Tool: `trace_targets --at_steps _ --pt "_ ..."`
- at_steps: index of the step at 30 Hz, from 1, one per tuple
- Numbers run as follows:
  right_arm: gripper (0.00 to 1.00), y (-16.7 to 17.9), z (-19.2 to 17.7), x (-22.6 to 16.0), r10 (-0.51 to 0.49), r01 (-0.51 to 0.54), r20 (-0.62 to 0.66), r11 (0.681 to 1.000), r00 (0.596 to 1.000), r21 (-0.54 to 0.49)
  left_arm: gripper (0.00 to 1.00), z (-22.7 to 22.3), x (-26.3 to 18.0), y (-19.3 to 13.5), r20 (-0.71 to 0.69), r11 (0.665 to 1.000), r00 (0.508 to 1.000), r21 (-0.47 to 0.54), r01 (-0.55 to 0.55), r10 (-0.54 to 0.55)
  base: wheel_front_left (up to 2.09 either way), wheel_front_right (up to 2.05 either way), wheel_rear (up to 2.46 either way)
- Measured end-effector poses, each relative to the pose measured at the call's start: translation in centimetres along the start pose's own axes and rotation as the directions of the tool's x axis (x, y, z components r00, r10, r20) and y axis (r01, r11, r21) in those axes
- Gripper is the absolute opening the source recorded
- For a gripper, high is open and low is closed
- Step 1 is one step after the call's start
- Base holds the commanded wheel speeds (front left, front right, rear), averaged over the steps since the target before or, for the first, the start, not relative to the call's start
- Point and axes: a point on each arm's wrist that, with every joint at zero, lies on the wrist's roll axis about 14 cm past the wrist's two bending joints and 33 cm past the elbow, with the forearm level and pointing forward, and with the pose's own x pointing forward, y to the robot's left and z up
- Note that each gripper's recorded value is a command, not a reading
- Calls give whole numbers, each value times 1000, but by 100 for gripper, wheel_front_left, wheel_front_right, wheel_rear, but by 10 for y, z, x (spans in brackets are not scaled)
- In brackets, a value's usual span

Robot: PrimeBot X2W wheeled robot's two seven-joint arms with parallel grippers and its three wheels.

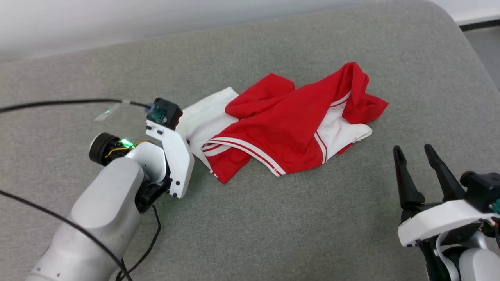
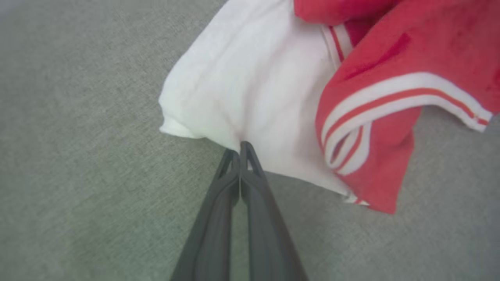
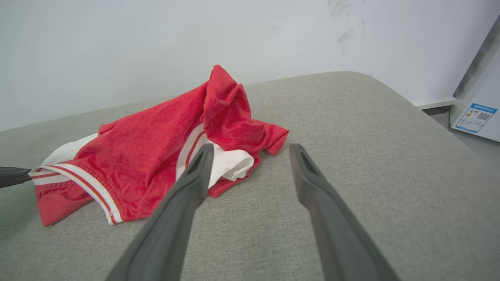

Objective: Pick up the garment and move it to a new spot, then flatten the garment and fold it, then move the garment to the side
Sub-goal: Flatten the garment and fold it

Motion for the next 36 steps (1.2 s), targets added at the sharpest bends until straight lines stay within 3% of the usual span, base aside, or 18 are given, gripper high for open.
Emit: trace_targets --at_steps 5,11,18,23,27,28,29,30,33,36 --pt "100 2 8 -7 7 -7 17 1000 1000 7 0 9 -34 7 141 997 988 -48 -60 66 0 0 0" --pt "100 9 20 -15 30 -30 39 1000 999 7 0 -12 -88 15 231 979 955 -119 -164 188 0 0 0" --pt "100 21 28 -22 68 -69 51 998 996 7 0 -87 -146 18 135 910 931 -296 -290 340 0 0 0" --pt "100 22 30 -26 74 -74 47 997 996 -1 0 -136 -170 10 27 849 920 -398 -349 391 0 0 0" --pt "100 21 30 -31 71 -71 38 997 997 -3 0 -155 -179 4 -7 820 914 -438 -368 406 0 0 0" --pt "100 21 31 -32 71 -71 42 997 997 -5 24 -154 -180 3 2 815 912 -451 -364 409 0 0 0" --pt "100 21 31 -34 71 -71 38 997 997 -7 76 -151 -180 1 18 813 911 -459 -358 411 0 0 0" --pt "100 21 32 -35 71 -70 38 997 997 -10 100 -148 -180 0 36 814 908 -461 -354 416 0 0 0" --pt "100 21 30 -39 71 -71 21 997 997 -12 100 -129 -187 7 132 815 876 -452 -362 463 0 0 0" --pt "100 20 29 -43 72 -72 -1 997 997 -6 100 -94 -201 20 292 817 798 -433 -381 527 0 0 0"
